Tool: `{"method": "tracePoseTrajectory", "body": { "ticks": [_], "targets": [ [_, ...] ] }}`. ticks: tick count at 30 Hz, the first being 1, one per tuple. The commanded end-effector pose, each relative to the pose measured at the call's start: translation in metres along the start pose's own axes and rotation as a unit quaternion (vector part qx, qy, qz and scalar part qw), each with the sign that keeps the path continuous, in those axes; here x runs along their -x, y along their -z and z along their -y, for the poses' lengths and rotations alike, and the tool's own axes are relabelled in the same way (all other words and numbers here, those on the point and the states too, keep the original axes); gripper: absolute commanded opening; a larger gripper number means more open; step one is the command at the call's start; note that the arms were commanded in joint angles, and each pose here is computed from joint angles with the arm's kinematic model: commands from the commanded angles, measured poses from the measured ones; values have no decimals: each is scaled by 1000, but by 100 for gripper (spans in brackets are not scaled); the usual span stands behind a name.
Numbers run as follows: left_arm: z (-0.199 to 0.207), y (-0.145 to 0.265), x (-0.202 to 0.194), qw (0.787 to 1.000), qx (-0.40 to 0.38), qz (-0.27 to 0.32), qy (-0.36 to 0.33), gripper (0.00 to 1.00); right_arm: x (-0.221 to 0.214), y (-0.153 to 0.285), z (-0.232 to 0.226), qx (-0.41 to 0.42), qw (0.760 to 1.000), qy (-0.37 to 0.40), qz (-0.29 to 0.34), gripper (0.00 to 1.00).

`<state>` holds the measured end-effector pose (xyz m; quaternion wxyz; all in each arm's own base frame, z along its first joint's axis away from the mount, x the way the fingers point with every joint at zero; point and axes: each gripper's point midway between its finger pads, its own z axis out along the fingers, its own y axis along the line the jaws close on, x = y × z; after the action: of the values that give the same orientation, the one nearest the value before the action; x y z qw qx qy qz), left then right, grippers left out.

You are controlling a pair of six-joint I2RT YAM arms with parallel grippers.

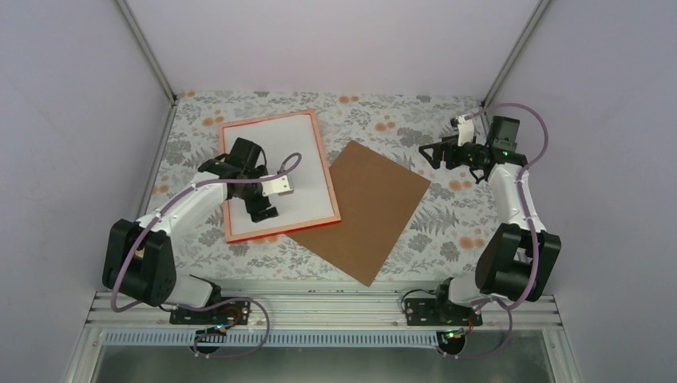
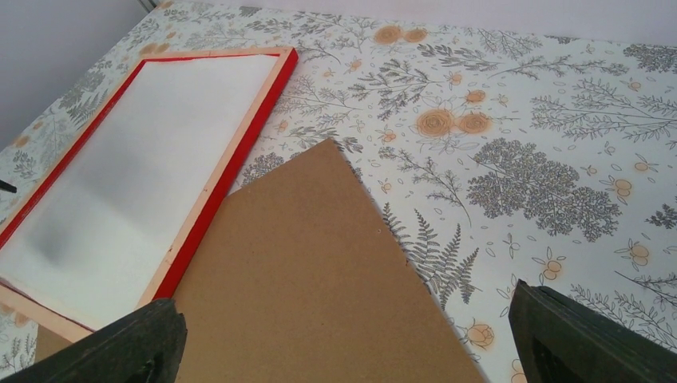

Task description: Put the photo into the frame

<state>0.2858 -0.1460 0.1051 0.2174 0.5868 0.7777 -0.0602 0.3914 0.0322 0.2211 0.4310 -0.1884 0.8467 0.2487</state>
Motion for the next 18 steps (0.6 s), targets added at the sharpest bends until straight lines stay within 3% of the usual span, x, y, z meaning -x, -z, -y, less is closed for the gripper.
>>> {"method": "tracePoseTrajectory", "body": {
  "ticks": [1,6,11,18],
  "targets": [
    [5,18,15,999,2,38,-4,100,1,2,-5,5,1000,15,4,100],
    [-15,23,21,996,62,57,11,100,2,1,-2,3,1000,20,4,100],
    [-33,32,64,990,75,120,19,100,-8,-4,3,3,1000,8,-19,100],
    [-11,-16,127,988,55,129,-63,100,-35,-13,13,-6,997,-18,-69,100]
  ]
}}
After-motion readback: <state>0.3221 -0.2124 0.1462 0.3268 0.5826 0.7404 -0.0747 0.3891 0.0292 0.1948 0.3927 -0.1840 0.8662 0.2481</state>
